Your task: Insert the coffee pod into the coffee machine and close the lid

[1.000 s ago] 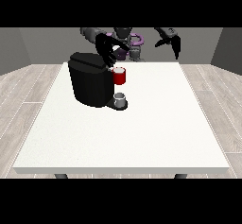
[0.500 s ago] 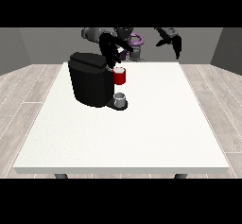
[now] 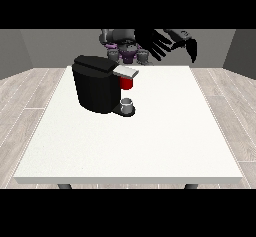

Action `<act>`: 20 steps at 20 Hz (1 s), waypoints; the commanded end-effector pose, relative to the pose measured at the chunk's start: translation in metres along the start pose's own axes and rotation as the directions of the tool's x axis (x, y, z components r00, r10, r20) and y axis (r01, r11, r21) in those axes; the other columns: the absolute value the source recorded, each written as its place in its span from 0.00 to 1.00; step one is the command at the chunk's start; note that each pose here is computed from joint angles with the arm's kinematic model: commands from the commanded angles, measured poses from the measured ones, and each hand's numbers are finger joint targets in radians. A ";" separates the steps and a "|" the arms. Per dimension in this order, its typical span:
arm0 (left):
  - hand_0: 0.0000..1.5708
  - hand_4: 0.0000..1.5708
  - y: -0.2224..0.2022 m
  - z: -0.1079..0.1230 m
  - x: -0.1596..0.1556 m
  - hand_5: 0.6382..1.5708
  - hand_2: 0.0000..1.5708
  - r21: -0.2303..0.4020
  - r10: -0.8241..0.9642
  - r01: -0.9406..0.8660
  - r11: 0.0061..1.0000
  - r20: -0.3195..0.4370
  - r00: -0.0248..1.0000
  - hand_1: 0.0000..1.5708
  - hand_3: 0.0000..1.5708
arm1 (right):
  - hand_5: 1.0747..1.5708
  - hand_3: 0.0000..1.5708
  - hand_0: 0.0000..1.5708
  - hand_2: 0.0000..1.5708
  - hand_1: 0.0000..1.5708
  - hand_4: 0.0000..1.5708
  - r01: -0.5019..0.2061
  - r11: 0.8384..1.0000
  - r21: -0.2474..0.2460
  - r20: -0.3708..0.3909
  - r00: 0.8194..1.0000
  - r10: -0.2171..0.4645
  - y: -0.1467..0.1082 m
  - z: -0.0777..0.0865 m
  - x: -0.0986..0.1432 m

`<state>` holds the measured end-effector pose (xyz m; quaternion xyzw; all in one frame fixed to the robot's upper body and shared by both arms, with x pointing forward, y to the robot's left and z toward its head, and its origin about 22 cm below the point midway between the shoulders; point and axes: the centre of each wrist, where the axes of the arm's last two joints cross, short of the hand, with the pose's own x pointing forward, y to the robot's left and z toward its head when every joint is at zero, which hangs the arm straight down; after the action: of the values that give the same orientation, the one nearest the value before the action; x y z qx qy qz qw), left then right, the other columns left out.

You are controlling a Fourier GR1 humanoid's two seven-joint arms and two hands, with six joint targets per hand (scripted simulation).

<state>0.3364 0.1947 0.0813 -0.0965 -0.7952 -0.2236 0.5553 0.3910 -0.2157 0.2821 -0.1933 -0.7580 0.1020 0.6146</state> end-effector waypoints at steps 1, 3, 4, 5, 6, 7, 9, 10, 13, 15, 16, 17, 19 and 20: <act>0.00 0.00 -0.006 -0.014 0.018 1.00 0.00 -0.009 -0.017 0.017 1.000 0.058 0.998 0.00 0.00 | 1.00 0.00 0.00 0.00 0.00 0.00 0.000 0.999 0.051 0.239 0.971 -0.012 0.020 0.002 0.025; 0.00 0.13 0.003 -0.010 0.020 1.00 0.00 -0.045 -0.015 0.018 0.999 0.073 0.997 0.00 0.00 | 1.00 0.00 0.00 0.00 0.00 0.00 0.017 0.999 0.048 0.266 0.964 -0.029 0.004 -0.008 0.035; 0.00 0.18 0.002 -0.020 0.029 1.00 0.00 -0.020 -0.019 0.021 1.000 0.080 0.997 0.00 0.00 | 1.00 0.00 0.00 0.00 0.00 0.00 0.020 0.998 0.067 0.276 0.960 -0.038 0.034 -0.004 0.024; 0.00 0.20 0.008 -0.030 0.043 1.00 0.00 -0.028 -0.032 0.035 0.999 0.107 0.994 0.00 0.00 | 1.00 0.00 0.00 0.00 0.00 0.00 0.035 0.998 0.058 0.282 0.958 -0.050 0.027 -0.011 0.042; 0.00 0.21 0.007 -0.015 0.018 1.00 0.00 -0.010 -0.009 0.010 1.000 0.045 0.999 0.00 0.00 | 1.00 0.00 0.00 0.00 0.00 0.00 0.033 0.992 0.118 0.260 0.964 -0.063 0.043 -0.007 0.041; 0.00 0.19 0.019 -0.029 0.045 1.00 0.00 -0.024 -0.027 0.029 0.999 0.062 0.998 0.00 0.00 | 1.00 0.00 0.00 0.00 0.00 0.00 0.033 0.996 0.084 0.251 0.966 -0.053 0.038 -0.015 0.037; 0.00 0.19 0.010 -0.017 0.031 1.00 0.00 -0.040 -0.024 0.027 0.999 0.058 0.998 0.00 0.00 | 1.00 0.00 0.00 0.00 0.00 0.08 0.040 0.996 0.077 0.277 0.959 -0.060 0.044 -0.017 0.036; 0.00 0.20 0.004 -0.013 0.025 1.00 0.00 -0.037 0.000 0.002 0.999 0.045 0.999 0.00 0.00 | 1.00 0.00 0.00 0.00 0.00 0.06 0.052 0.994 0.099 0.259 0.963 -0.077 0.045 -0.020 0.036; 0.00 0.22 0.007 -0.026 0.050 1.00 0.00 -0.009 -0.049 0.051 0.999 0.114 0.992 0.00 0.00 | 1.00 0.00 0.00 0.00 0.00 0.00 0.058 0.989 0.132 0.329 0.939 -0.099 0.034 -0.028 0.035; 0.00 0.21 0.003 -0.009 0.021 1.00 0.00 -0.020 -0.027 0.029 0.999 0.094 0.995 0.00 0.00 | 1.00 0.00 0.00 0.00 0.00 0.00 0.072 0.988 0.133 0.339 0.934 -0.114 0.052 -0.024 0.051; 0.00 0.16 0.009 0.002 0.014 1.00 0.00 -0.001 -0.016 0.016 1.000 0.041 0.999 0.00 0.00 | 1.00 0.00 0.00 0.00 0.00 0.00 0.061 0.981 0.186 0.299 0.947 -0.116 0.072 -0.019 0.026; 0.00 0.16 -0.007 0.004 0.006 1.00 0.00 0.008 0.020 -0.020 1.000 0.004 1.000 0.00 0.00 | 1.00 0.00 0.00 0.00 0.00 0.00 0.066 0.971 0.230 0.306 0.942 -0.136 0.090 -0.010 0.018; 0.00 0.17 0.012 0.014 0.001 1.00 0.00 0.031 -0.002 0.002 1.000 -0.006 1.000 0.00 0.00 | 1.00 0.00 0.00 0.00 0.00 0.00 0.086 0.964 0.251 0.341 0.924 -0.171 0.106 -0.003 0.015; 0.00 0.17 0.017 0.009 0.008 1.00 0.00 0.068 0.013 -0.012 0.998 -0.017 1.000 0.00 0.00 | 1.00 0.00 0.00 0.00 0.00 0.11 0.085 0.953 0.292 0.355 0.915 -0.191 0.117 0.005 -0.002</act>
<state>0.3339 0.2015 0.0948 -0.0924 -0.8036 -0.2181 0.5460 0.4131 -0.1333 0.2697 -0.0711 -0.8468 0.1756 0.4970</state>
